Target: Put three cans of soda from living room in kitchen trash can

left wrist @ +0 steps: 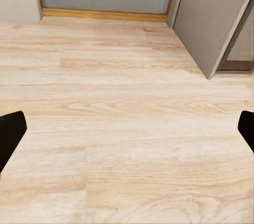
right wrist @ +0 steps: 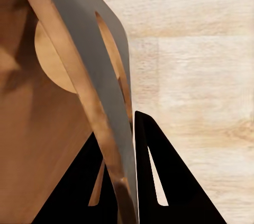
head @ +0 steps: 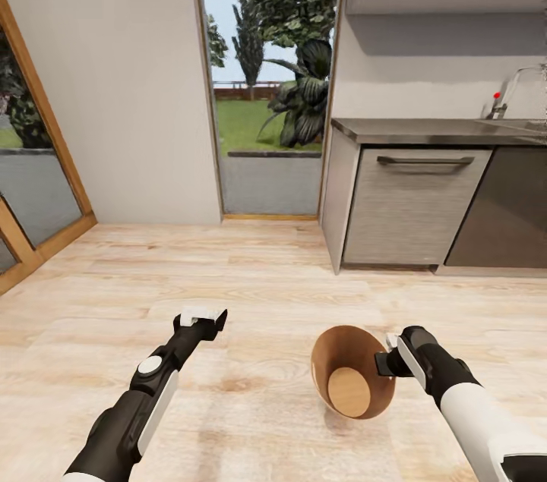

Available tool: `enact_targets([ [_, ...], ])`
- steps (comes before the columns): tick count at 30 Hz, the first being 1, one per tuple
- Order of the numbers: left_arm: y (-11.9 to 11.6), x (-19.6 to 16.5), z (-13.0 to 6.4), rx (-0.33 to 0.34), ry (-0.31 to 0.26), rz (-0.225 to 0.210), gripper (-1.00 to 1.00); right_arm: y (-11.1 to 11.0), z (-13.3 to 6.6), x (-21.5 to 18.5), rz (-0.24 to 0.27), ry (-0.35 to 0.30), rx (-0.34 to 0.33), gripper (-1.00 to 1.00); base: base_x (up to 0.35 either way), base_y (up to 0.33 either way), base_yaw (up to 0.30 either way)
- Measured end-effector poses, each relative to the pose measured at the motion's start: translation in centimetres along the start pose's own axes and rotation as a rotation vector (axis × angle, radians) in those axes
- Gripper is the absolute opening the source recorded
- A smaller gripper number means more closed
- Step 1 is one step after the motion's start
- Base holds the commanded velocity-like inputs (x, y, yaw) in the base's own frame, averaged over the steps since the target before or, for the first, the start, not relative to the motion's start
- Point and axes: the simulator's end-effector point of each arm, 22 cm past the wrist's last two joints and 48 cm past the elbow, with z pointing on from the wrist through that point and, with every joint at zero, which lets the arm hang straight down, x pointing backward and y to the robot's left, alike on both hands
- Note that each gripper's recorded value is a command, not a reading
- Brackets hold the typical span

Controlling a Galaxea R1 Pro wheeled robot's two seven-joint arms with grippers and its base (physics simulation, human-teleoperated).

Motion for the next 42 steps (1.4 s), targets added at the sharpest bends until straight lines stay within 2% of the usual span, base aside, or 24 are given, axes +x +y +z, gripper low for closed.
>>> enact_targets([
  [5,-0.1,-1.1,-0.1,0.000,-0.003,0.001,1.00,1.0,-1.0,-0.6,0.007,-0.005,-0.045,-1.00,0.000,0.000,0.000],
  [9,-0.1,-2.0,-0.1,0.000,-0.001,0.000,1.00,0.8,-1.8,-1.1,-0.006,-0.004,-0.036,-1.00,0.000,0.000,0.000],
  [29,-0.4,-6.6,-0.4,0.000,-0.001,-0.001,1.00,1.1,-6.1,-4.2,-0.002,-0.023,-0.046,-1.00,0.000,0.000,0.002],
  [42,-0.6,-9.6,-0.6,-0.001,-0.003,-0.001,1.00,1.2,-8.8,-5.8,-0.003,-0.026,-0.046,-1.00,0.000,0.000,0.194],
])
